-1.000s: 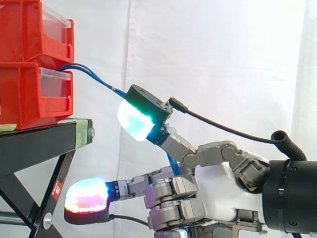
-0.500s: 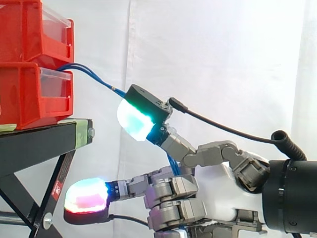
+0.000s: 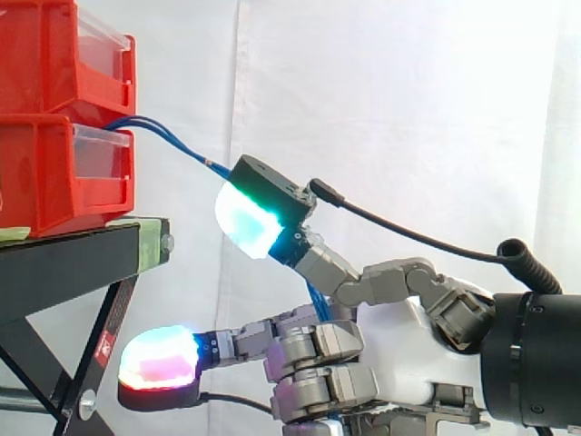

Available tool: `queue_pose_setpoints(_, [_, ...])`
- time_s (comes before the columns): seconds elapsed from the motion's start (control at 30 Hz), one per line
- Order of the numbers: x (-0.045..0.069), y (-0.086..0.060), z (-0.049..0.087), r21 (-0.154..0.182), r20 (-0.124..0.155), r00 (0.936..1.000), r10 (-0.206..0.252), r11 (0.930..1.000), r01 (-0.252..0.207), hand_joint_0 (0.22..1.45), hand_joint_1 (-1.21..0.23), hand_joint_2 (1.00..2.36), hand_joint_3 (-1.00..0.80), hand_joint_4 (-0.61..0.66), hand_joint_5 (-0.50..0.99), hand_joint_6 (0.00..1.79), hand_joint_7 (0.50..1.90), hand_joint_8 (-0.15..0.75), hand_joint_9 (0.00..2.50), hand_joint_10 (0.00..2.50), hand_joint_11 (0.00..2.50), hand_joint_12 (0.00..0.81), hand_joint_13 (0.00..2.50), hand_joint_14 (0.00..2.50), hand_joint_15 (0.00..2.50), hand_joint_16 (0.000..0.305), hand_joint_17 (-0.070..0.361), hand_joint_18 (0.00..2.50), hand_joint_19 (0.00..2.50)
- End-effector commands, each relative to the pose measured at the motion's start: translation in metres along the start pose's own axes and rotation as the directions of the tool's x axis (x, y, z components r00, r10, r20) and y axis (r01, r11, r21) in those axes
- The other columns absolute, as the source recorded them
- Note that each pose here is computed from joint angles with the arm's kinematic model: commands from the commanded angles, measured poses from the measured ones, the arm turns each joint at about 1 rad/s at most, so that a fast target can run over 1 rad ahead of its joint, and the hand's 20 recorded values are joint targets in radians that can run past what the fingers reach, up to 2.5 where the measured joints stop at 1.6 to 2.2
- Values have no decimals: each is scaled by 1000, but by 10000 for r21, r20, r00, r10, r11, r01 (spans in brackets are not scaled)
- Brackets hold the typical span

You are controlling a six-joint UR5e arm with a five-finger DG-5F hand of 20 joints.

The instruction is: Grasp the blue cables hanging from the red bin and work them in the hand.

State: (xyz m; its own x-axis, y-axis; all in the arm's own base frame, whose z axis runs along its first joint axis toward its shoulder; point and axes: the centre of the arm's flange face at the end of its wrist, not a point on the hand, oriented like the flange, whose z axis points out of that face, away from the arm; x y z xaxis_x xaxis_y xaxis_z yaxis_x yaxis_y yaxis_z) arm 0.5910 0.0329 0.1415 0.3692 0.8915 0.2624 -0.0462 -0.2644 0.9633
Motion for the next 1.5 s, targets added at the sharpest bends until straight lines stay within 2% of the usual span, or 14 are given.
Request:
queue_pose_setpoints(0.0, [0, 0, 0, 0, 2, 10000, -1, 10000, 1, 767, -556, 1000, -1000, 350, 155, 12, 962, 511, 782, 2500, 2500, 522, 833, 2500, 1889, 60, 134, 1199, 1374])
queue_pose_setpoints(0.43, [0, 0, 0, -5, 17, 10000, 14, 10000, -14, 771, -547, 1000, -1000, 359, 165, 13, 961, 511, 782, 2500, 2500, 522, 833, 2500, 1889, 60, 134, 1199, 1374])
queue_pose_setpoints(0.6, [-1, -1, -2, 123, 42, 9999, -132, 9998, 132, 772, -546, 1000, -1000, 358, 166, 12, 968, 511, 782, 2500, 2500, 522, 833, 2500, 1889, 60, 134, 1199, 1374])
queue_pose_setpoints(0.8, [-2, -1, -1, 120, 57, 9999, -131, 9998, 131, 772, -544, 1000, -1000, 355, 167, 12, 960, 511, 782, 2500, 2500, 522, 833, 2500, 1889, 60, 134, 1199, 1374])
queue_pose_setpoints(1.1, [3, -1, -3, 148, -46, 9999, -120, 9998, 121, 772, -544, 1000, -1000, 353, 166, 13, 960, 511, 782, 2500, 2500, 522, 833, 2500, 1889, 60, 134, 1199, 1374])
queue_pose_setpoints(1.37, [1, -2, -4, 262, -37, 10000, -29, 9997, 30, 773, -544, 1000, -1000, 356, 165, 13, 963, 511, 782, 2500, 2500, 522, 833, 2500, 1889, 60, 134, 1199, 1374])
queue_pose_setpoints(1.47, [5, 10, -5, 124, -100, 9999, 123, 9998, -122, 772, -544, 1000, -1000, 359, 165, 13, 965, 511, 782, 2500, 2500, 522, 833, 2500, 1889, 60, 134, 1199, 1374])
